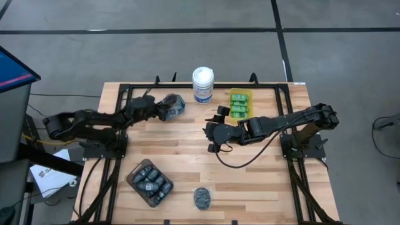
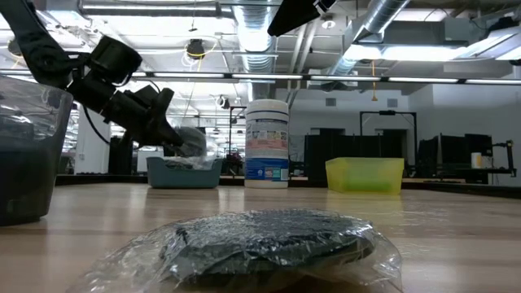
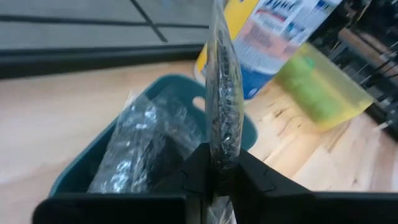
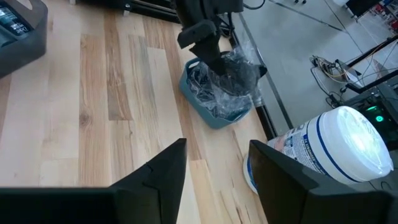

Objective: Pick & Place Travel size toiletries
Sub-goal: Put the black hairbrush into the blue bin

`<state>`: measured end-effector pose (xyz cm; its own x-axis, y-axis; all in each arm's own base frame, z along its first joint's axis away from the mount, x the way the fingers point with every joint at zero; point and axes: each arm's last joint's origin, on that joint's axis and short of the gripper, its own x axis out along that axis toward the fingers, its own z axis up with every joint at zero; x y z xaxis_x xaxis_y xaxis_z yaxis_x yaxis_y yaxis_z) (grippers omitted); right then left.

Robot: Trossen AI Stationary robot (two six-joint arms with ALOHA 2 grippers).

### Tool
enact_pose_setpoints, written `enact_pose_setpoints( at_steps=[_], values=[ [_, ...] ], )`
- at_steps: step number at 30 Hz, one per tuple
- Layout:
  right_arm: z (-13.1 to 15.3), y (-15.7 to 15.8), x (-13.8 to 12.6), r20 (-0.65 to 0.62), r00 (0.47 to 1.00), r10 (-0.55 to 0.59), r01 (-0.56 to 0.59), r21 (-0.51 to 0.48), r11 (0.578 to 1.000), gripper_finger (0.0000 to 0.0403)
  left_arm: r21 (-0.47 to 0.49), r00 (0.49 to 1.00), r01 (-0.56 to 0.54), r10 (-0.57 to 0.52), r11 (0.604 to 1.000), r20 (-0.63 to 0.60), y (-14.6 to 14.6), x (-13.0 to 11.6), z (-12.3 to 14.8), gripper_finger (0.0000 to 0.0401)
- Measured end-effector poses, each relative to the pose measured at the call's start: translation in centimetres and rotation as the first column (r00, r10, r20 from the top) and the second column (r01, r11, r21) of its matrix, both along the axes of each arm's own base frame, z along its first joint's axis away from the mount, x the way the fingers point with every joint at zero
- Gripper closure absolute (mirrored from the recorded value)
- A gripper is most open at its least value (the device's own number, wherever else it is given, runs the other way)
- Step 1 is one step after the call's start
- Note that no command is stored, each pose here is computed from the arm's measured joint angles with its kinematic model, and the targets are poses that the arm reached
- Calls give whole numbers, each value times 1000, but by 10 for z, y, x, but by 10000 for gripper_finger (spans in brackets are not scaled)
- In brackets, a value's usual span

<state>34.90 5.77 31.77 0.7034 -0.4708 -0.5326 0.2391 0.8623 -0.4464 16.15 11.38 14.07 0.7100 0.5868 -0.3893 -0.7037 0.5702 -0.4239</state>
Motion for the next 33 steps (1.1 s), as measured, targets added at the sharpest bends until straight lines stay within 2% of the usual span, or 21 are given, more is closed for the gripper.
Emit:
enact_pose_setpoints(
  at_steps=[5, 10, 15, 23, 27, 33],
  values=[
    [0, 0, 0, 0, 1000, 0, 0, 0, 1000, 238, -47, 999, -2, 0, 999, -33, 0, 1, -9, 339],
    [0, -3, 0, -1, 1000, -7, 7, 0, 1000, 235, -35, 999, 9, -11, 999, -52, 1, 2, -11, 301],
    [0, -2, 0, -1, 1000, -7, 7, 0, 1000, 236, 17, 996, 61, -60, 998, -62, -2, 3, -6, 240],
    [-1, -2, 0, 5, 1000, -18, 17, 19, 1000, 237, 10, 992, 127, -127, 992, -24, -7, 1, 2, 150],
    [-1, -2, 0, 5, 1000, -18, 17, 19, 1000, 234, -17, 990, 128, -129, 992, -56, -9, -2, 1, 137],
    [-1, -2, 0, 3, 1000, -18, 18, 19, 1000, 236, -45, 987, 128, -132, 991, -93, -12, -6, 0, 141]
  ],
)
